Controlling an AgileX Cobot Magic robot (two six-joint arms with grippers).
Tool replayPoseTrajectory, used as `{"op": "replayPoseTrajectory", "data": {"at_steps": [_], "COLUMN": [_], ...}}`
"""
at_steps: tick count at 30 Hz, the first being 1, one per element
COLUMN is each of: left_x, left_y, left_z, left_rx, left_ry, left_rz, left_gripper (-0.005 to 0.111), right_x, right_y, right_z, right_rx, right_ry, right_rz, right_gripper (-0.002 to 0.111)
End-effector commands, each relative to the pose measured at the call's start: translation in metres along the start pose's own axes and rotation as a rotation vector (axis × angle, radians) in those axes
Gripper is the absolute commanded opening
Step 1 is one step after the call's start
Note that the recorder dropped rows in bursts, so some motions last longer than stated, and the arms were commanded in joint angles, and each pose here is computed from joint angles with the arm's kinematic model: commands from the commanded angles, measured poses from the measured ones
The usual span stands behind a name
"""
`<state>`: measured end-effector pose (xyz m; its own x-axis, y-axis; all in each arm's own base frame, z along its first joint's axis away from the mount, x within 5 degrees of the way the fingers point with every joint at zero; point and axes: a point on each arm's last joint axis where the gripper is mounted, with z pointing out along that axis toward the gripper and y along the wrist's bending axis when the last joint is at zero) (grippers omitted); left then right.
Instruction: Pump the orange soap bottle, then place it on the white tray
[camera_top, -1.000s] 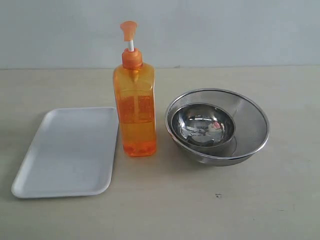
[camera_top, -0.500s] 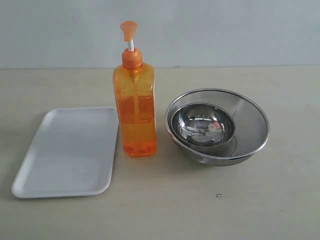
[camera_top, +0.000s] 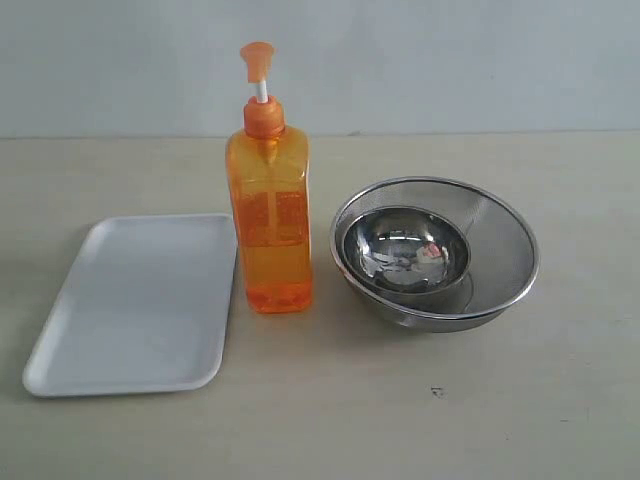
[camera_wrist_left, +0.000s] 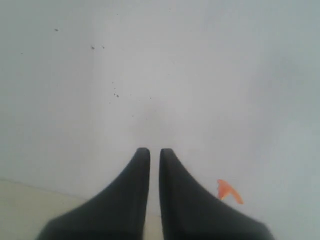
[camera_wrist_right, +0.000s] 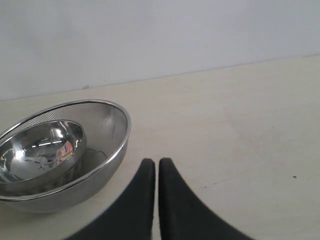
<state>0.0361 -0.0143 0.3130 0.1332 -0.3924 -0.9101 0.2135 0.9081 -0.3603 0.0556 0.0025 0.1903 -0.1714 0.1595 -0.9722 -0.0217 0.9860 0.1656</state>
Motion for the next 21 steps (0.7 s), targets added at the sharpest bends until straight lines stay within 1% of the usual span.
{"op": "replayPoseTrajectory", "data": {"at_steps": [1, 3, 6, 8, 11, 12, 13, 15, 18, 21], "left_x": [-0.022, -0.028, -0.025, -0.019, -0.006, -0.001, 0.004, 0.012, 0.029, 0.047], "left_y": [-0.011, -0.012, -0.012, -0.011, -0.008, -0.008, -0.008, -0.005, 0.001, 0.006], "left_z": [0.023, 0.037, 0.060, 0.076, 0.096, 0.103, 0.109, 0.120, 0.136, 0.148], "left_rx": [0.023, 0.025, 0.054, 0.084, 0.137, 0.166, 0.187, 0.213, 0.241, 0.261], "left_ry": [0.090, 0.134, 0.228, 0.290, 0.370, 0.397, 0.420, 0.443, 0.517, 0.595], "left_rz": [0.180, 0.200, 0.163, 0.166, 0.132, 0.116, 0.093, 0.073, 0.072, -0.029], "left_gripper": [0.007, 0.008, 0.020, 0.037, 0.070, 0.077, 0.079, 0.080, 0.080, 0.080], "right_x": [-0.002, -0.002, -0.002, -0.002, -0.002, -0.002, -0.002, -0.002, -0.002, -0.002], "right_y": [0.000, 0.000, 0.000, 0.000, 0.000, 0.000, 0.000, 0.000, 0.000, 0.000], "right_z": [0.000, 0.000, 0.000, 0.000, 0.000, 0.000, 0.000, 0.000, 0.000, 0.000], "right_rx": [-0.006, -0.006, -0.006, -0.006, -0.006, -0.006, -0.006, -0.006, -0.006, -0.006], "right_ry": [-0.021, -0.021, -0.021, -0.021, -0.021, -0.021, -0.021, -0.021, -0.021, -0.021], "right_rz": [-0.001, -0.001, -0.001, -0.001, -0.001, -0.001, -0.001, -0.001, -0.001, -0.001], "right_gripper": [0.000, 0.000, 0.000, 0.000, 0.000, 0.000, 0.000, 0.000, 0.000, 0.000]}}
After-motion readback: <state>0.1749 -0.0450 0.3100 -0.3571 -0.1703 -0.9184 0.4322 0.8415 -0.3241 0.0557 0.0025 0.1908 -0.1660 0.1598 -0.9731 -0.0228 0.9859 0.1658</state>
